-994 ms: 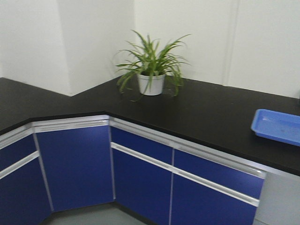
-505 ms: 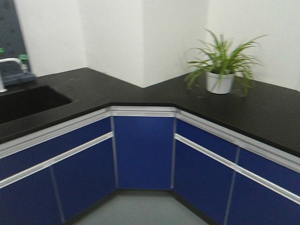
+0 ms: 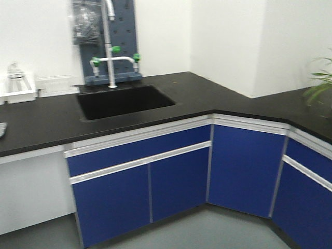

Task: Move beaker to silver tray on left bench
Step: 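Drive the base around to the bench with the silver tray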

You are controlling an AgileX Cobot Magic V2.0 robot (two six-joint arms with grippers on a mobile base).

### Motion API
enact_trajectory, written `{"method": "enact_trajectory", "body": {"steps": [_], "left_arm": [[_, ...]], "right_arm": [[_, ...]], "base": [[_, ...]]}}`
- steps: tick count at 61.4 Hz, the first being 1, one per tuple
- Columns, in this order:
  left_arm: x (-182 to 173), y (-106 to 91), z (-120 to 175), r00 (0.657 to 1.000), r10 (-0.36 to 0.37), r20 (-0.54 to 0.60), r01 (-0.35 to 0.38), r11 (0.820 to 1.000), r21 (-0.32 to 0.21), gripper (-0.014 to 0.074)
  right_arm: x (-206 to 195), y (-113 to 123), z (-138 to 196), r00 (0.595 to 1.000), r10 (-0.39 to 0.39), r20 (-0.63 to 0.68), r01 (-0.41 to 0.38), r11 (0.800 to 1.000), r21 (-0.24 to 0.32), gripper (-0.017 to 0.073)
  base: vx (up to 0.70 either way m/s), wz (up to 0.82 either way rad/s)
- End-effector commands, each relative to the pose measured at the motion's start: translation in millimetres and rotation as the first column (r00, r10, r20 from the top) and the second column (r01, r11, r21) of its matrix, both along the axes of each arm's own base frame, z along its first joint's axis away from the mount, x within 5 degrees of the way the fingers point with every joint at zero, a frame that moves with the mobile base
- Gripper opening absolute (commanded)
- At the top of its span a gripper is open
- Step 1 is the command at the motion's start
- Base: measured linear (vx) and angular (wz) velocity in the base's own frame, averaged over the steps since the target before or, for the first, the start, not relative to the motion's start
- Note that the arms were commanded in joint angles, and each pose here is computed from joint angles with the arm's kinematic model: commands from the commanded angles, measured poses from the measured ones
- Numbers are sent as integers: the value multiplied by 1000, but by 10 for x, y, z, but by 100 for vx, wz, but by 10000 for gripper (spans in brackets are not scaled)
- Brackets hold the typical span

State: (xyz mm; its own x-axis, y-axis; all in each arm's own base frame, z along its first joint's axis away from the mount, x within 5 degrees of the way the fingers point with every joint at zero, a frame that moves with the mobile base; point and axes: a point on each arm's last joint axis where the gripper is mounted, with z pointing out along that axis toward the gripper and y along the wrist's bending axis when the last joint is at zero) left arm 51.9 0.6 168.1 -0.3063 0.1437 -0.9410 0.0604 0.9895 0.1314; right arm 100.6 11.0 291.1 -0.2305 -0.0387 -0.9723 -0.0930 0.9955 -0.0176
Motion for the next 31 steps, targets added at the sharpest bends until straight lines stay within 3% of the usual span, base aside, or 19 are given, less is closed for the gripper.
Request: {"method": "enact_trajectory", "body": {"steps": [1, 31], "left_arm": [[20, -11, 9, 998, -12, 69, 13, 1000, -7, 1], [20, -11, 9, 998, -12, 69, 13, 1000, -7, 1]], "right_arm": [[11, 27, 150, 995, 32, 90, -32, 999, -5, -11], [11, 27, 150, 995, 32, 90, -32, 999, -5, -11]], "base": [[-7, 50], [2, 43]]}}
